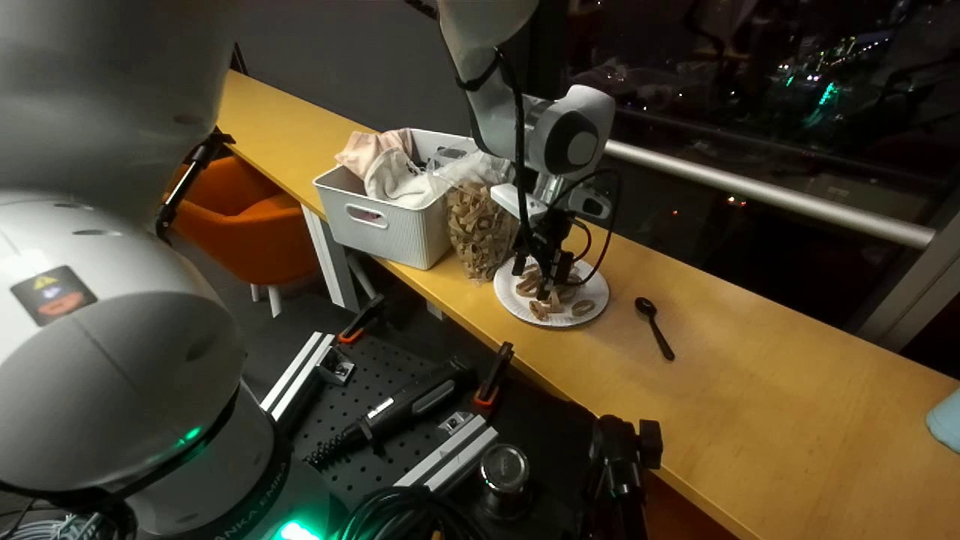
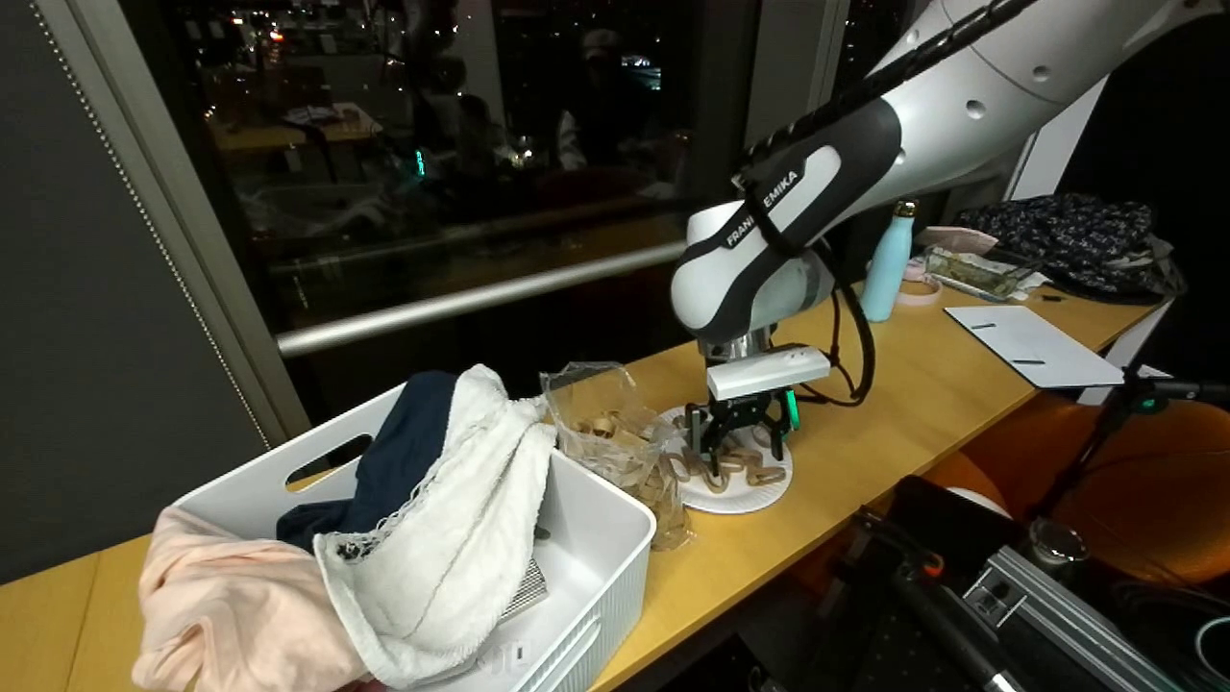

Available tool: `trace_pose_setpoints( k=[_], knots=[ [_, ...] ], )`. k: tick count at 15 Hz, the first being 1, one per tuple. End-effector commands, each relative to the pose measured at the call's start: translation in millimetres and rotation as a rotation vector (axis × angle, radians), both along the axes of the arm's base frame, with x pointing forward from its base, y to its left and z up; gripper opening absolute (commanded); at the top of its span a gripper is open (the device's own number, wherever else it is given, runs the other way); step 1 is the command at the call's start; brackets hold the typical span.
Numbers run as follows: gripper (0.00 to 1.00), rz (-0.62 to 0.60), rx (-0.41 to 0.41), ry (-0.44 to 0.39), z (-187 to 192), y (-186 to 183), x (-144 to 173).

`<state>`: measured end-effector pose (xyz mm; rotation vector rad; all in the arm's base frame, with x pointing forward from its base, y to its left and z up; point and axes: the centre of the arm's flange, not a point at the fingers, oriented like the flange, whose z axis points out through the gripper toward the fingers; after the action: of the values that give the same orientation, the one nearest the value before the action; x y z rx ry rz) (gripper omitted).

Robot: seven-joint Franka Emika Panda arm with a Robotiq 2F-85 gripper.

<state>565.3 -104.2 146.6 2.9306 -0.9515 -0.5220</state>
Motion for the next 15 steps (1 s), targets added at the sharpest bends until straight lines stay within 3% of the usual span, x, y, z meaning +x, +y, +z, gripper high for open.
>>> trace_pose_setpoints(
  k=[1,8,15],
  knots=[
    [1.0,-0.007,-0.004,0.001,-4,-2,-1],
    [1.0,-0.1,-0.061,-0.04,9,-27,2],
    [1.0,-0.119,-0.088,-0.082,16,-22,37]
  ],
)
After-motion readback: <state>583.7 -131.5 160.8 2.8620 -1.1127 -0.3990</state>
